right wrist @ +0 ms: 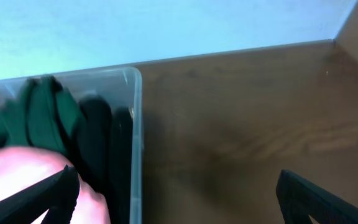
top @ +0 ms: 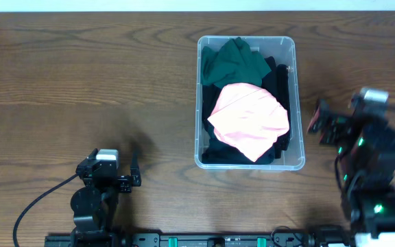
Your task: Pack container
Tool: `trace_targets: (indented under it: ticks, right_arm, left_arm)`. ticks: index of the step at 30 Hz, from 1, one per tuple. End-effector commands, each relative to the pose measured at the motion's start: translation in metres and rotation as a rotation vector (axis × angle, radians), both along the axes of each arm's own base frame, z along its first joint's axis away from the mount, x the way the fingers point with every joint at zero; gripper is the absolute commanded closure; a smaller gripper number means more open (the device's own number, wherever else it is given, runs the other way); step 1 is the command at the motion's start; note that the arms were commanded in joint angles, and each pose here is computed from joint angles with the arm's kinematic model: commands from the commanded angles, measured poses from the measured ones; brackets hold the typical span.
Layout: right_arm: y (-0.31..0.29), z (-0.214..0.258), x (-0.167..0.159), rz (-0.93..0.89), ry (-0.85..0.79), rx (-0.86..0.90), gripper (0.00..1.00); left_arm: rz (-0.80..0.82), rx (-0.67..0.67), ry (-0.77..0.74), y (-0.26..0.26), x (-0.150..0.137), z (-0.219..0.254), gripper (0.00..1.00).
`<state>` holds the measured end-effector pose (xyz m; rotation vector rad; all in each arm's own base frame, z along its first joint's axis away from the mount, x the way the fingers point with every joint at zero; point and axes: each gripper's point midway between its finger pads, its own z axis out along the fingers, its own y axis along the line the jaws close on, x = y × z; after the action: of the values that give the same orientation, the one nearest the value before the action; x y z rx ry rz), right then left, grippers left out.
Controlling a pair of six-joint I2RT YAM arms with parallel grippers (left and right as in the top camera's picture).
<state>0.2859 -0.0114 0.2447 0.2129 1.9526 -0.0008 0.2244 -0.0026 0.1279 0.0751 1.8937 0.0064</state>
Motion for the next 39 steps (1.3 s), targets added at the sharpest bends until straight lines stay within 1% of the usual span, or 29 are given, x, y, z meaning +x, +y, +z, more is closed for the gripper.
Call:
trace_targets:
  ticks: [1,7,14,20,22,39]
  right_arm:
    - [-0.001,-0.022,-0.015,0.004,-0.021,0.014,0.01]
    - [-0.001,-0.065,-0.037,0.0,-0.041,0.027,0.01]
    - [0.0,-0.087,-0.047,0.008,-0.125,0.032,0.01]
    - [0.0,-0.09,-0.051,0.012,-0.221,0.035,0.01]
    - [0.0,-0.097,-0.048,0.014,-0.217,0.036,0.01]
    - [0.003,-0.095,-0.047,0.028,-0.23,0.04,0.01]
  left_arm:
    - [-0.017,0.002,-0.005,-0.003,0.0,0.0,0.02]
    - [-0.017,0.002,-0.005,-0.003,0.0,0.0,0.02]
    - [-0.017,0.002,-0.005,-0.003,0.0,0.0,0.02]
    - [-0.017,0.002,-0.005,-0.003,0.0,0.0,0.02]
    - [-0.017,0.002,-0.005,-0.003,0.0,0.0,0.02]
    - [-0.017,0.002,-0.005,-0.003,0.0,0.0,0.02]
